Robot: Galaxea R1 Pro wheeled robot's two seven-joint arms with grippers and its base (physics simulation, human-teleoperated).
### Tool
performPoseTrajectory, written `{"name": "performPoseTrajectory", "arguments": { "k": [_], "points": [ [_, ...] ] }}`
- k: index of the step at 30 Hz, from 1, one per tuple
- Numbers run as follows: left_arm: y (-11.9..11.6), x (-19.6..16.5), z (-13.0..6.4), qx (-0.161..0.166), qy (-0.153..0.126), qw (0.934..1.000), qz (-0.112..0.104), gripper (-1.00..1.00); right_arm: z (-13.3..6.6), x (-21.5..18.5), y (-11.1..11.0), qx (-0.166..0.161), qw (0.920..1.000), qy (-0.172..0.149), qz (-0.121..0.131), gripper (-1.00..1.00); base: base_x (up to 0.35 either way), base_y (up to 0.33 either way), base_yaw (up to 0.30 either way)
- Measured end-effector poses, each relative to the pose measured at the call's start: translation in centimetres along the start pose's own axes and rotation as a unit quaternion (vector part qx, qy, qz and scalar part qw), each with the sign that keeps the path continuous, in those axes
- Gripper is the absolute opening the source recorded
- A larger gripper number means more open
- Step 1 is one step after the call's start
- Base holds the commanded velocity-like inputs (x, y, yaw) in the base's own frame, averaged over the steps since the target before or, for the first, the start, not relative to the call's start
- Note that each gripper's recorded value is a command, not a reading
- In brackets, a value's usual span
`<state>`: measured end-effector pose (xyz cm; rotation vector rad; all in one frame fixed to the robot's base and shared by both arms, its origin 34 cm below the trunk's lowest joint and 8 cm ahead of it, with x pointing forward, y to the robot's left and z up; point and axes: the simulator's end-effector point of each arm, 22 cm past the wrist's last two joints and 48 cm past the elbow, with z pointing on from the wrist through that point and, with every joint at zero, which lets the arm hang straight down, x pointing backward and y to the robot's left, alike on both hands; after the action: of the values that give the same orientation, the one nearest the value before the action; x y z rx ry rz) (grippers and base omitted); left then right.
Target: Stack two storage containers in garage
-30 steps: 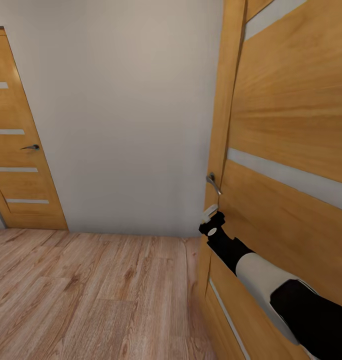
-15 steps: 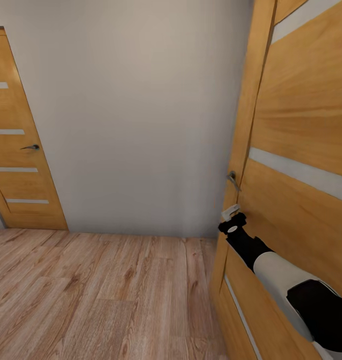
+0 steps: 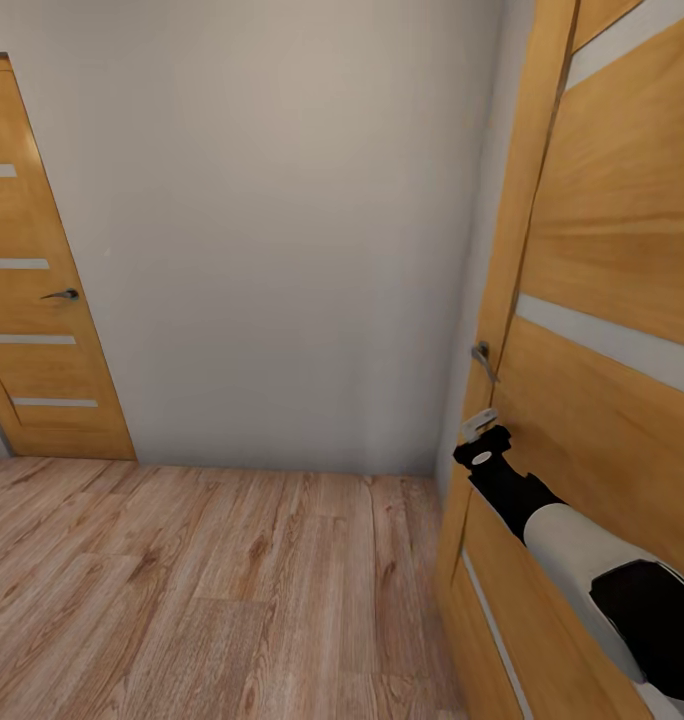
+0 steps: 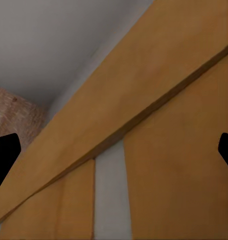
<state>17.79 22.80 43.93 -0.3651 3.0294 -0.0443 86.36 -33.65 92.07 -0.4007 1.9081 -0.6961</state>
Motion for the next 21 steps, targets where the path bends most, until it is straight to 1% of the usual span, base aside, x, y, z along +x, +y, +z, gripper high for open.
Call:
{"name": "performPoseTrajectory", "arguments": {
  "k": [4, 8, 12, 19, 20, 21],
  "points": [
    [0.0, 0.0, 0.0, 0.000, 0.000, 1.0000, 0.000, 1.00, 0.3, 1.1, -1.5, 0.011, 0.9999, 0.008, -0.001, 1.00, 0.000, 0.000, 0.000],
    [0.0, 0.0, 0.0, 0.000, 0.000, 1.0000, 0.000, 1.00, 0.4, 1.3, -1.8, 0.011, 0.9999, 0.008, -0.002, 1.00, 0.000, 0.000, 0.000],
    [0.0, 0.0, 0.0, 0.000, 0.000, 1.0000, 0.000, 1.00, 0.7, 2.5, -3.7, 0.026, 0.9995, 0.017, -0.004, 1.00, 0.000, 0.000, 0.000],
    [0.0, 0.0, 0.0, 0.000, 0.000, 1.0000, 0.000, 1.00, 0.7, 2.6, -3.8, 0.025, 0.9995, 0.016, -0.005, 1.00, 0.000, 0.000, 0.000],
    [0.0, 0.0, 0.0, 0.000, 0.000, 1.0000, 0.000, 1.00, 0.7, 2.2, -3.8, 0.025, 0.9993, 0.017, 0.023, 1.00, 0.000, 0.000, 0.000],
    [0.0, 0.0, 0.0, 0.000, 0.000, 1.0000, 0.000, 1.00, 0.7, 2.1, -3.8, 0.024, 0.9990, 0.018, 0.032, 1.00, 0.000, 0.000, 0.000]
  ]
}}
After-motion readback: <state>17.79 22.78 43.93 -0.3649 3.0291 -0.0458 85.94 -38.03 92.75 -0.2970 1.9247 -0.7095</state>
